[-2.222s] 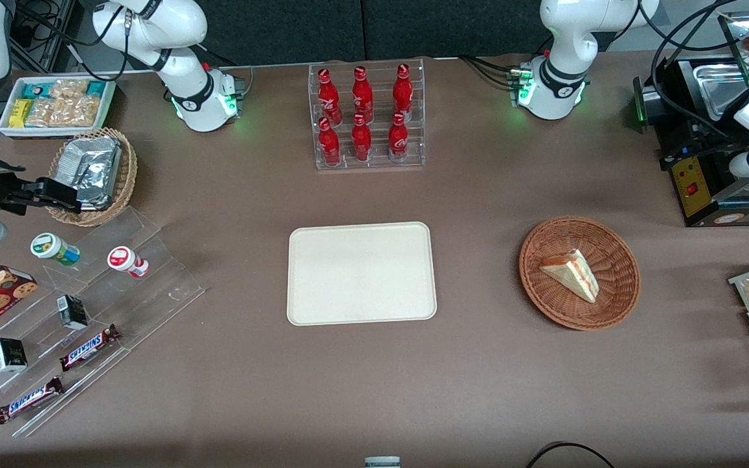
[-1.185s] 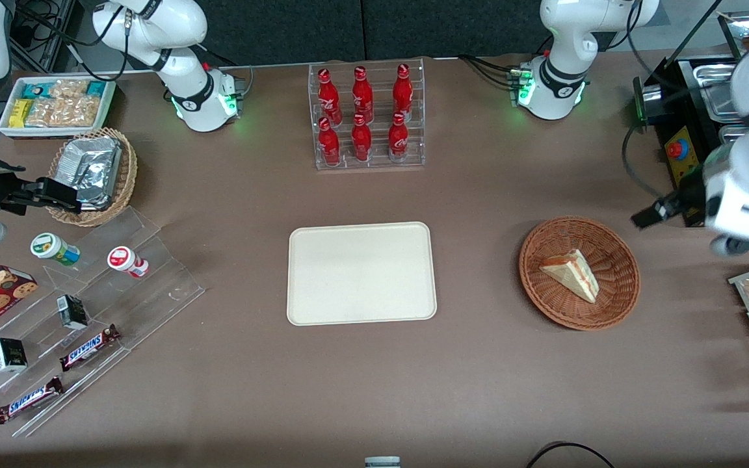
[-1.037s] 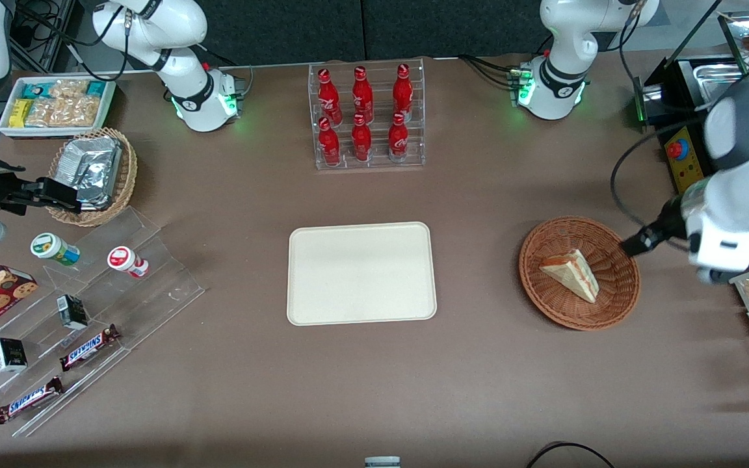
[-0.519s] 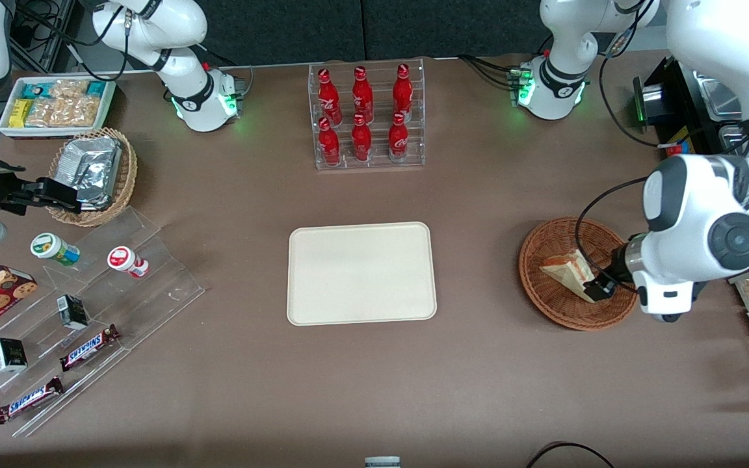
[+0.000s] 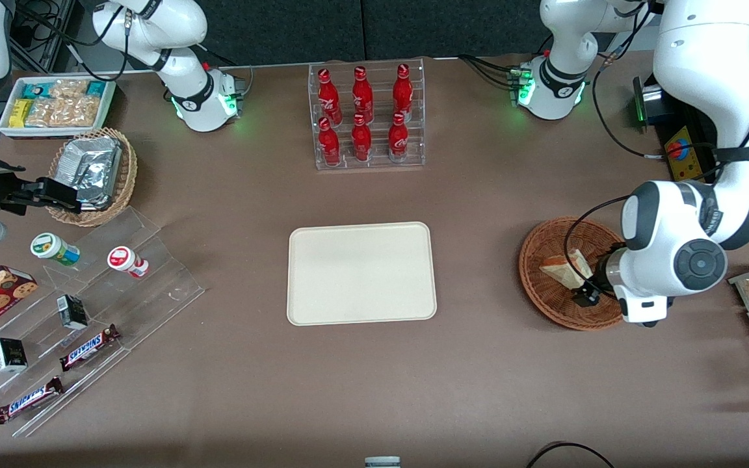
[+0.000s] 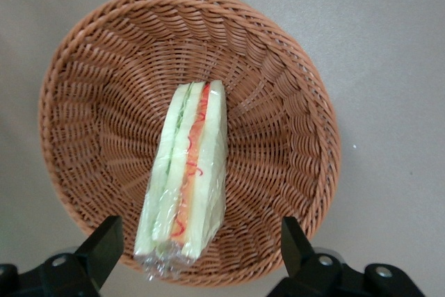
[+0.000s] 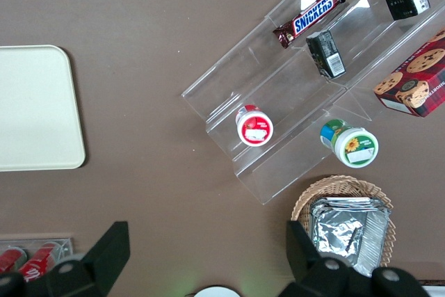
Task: Place sandwich from basket to tray
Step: 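Move the open left gripper over the sandwich in the wicker basket, then lower the left gripper and close it on the sandwich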
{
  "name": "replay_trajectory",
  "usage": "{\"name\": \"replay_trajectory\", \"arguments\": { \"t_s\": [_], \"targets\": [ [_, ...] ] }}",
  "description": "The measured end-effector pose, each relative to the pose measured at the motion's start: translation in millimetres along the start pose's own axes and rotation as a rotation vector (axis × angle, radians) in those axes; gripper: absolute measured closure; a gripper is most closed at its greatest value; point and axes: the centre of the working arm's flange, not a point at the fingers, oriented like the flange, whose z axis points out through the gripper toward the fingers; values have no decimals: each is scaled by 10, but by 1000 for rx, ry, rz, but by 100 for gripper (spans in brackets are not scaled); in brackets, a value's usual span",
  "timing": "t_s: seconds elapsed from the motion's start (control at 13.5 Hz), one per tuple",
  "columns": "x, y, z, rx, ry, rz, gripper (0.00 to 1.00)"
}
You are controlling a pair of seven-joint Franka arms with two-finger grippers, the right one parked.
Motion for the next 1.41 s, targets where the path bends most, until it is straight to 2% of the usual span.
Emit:
{"name": "replay_trajectory", "arguments": {
  "t_s": [0.37,0.89,0.96,1.19,1.41],
  "targets": [
    [-47,-69,390,-7,4,-7,0],
    [-117,-180,831,-40,24,-27,1],
    [-119,-192,861,-44,26,-29,5],
    [-119,-201,877,-44,27,-30,44],
    [-116,-195,791,-56,35,-30,66]
  ]
}}
